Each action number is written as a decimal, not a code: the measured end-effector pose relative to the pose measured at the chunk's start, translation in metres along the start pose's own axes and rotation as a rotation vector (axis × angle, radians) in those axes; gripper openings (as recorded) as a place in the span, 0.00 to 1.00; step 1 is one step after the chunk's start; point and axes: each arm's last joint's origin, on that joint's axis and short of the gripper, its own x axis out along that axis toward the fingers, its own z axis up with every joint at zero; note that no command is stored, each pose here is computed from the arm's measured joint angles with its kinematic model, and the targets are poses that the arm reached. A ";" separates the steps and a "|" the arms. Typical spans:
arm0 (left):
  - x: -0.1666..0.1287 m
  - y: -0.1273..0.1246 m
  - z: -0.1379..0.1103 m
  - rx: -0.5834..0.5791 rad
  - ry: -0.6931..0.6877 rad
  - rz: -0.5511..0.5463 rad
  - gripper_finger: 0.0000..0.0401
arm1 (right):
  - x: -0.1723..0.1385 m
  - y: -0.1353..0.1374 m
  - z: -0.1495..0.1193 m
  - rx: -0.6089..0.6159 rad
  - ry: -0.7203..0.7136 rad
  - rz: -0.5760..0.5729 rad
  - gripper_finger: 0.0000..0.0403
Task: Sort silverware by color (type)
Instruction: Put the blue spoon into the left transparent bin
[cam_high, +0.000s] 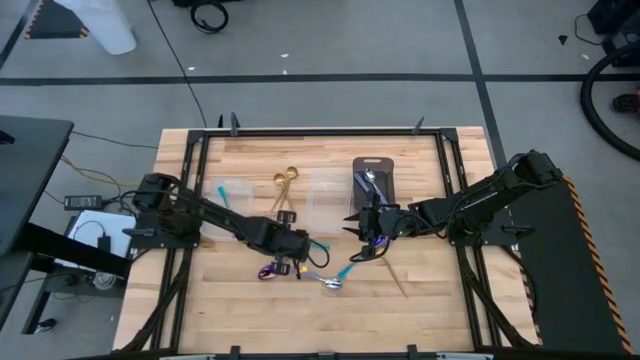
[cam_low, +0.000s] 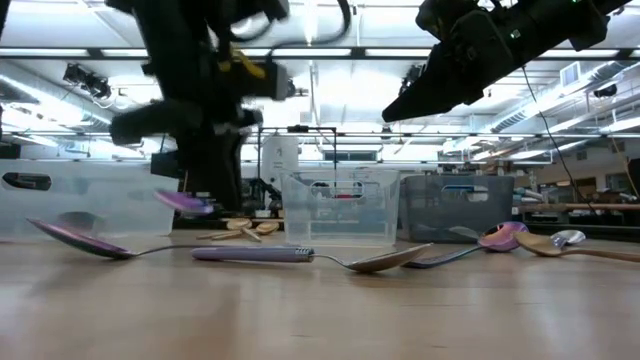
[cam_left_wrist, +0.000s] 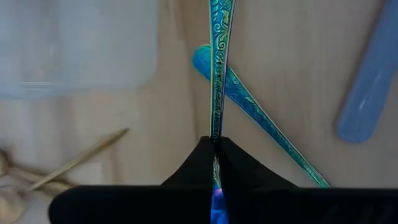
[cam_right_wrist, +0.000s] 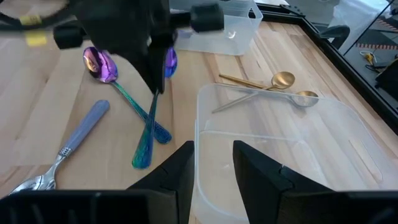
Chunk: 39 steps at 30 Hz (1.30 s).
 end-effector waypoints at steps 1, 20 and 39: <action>-0.005 0.000 0.000 -0.008 -0.014 0.014 0.04 | 0.000 0.000 0.000 0.001 -0.002 0.000 0.30; -0.065 0.018 -0.011 -0.158 -0.151 0.078 0.04 | 0.000 0.001 -0.002 -0.007 0.013 0.001 0.30; -0.105 0.052 -0.099 -0.504 -0.306 0.193 0.04 | -0.002 0.004 0.000 -0.011 -0.001 0.012 0.30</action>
